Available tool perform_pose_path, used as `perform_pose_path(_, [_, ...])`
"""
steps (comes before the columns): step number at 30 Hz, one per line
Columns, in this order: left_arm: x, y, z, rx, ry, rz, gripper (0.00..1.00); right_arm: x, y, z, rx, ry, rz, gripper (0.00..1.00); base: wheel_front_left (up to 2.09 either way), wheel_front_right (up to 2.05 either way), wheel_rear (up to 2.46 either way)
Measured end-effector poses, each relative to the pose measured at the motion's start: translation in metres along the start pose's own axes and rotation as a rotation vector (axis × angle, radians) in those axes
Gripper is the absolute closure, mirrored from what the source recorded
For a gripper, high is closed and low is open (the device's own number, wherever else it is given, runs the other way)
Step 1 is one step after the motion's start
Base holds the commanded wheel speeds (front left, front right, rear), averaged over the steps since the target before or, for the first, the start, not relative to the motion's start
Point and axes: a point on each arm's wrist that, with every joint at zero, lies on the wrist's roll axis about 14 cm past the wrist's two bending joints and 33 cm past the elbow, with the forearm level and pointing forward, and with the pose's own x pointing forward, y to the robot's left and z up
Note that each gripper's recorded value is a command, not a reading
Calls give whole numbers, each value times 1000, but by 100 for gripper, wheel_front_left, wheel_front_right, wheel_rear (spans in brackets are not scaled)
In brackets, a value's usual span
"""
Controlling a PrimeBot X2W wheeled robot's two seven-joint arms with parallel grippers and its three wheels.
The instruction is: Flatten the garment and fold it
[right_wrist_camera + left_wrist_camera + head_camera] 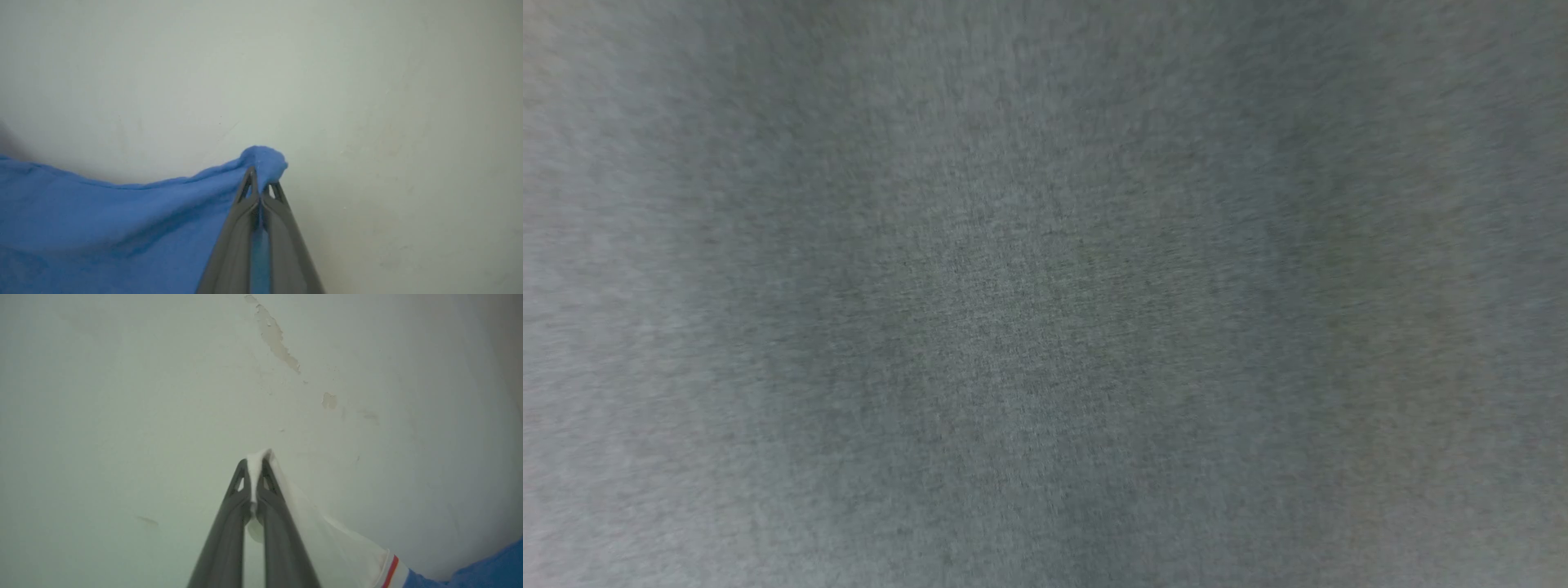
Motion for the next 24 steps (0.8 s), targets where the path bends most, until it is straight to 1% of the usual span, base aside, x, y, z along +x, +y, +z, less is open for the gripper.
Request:
perform_pose_path(3, [-13, -9, -46, -55, 29, -13, 100, 9, 11, -45, -16, 53, 28, 100, 0, 0, 0])
perform_pose_path(6, [-34, -25, -95, -119, 79, -36, 100, 13, 22, -84, -22, 96, 65, 100, 0, 0, 0])
perform_pose_path(9, [-65, -49, -137, -185, 157, -86, 100, 8, 35, -123, -12, 150, 115, 100, 0, 0, 0])
perform_pose_path(11, [-88, -69, -152, -237, 203, -142, 100, 0, 43, -142, 13, 175, 153, 100, 0, 0, 0])
perform_pose_path(13, [-110, -83, -158, -277, 242, -195, 100, -12, 48, -152, 35, 193, 186, 100, 0, 0, 0])
perform_pose_path(16, [-141, -88, -154, -341, 281, -227, 100, -37, 49, -154, 71, 210, 221, 100, 0, 0, 0])
perform_pose_path(18, [-159, -88, -143, -357, 297, -248, 100, -56, 43, -150, 85, 220, 229, 100, 0, 0, 0])
perform_pose_path(19, [-167, -88, -136, -384, 301, -247, 100, -67, 40, -147, 95, 223, 230, 100, 0, 0, 0])
perform_pose_path(24, [-213, -103, -96, -428, 377, -303, 100, -127, 21, -135, 128, 276, 198, 100, 0, 0, 0])
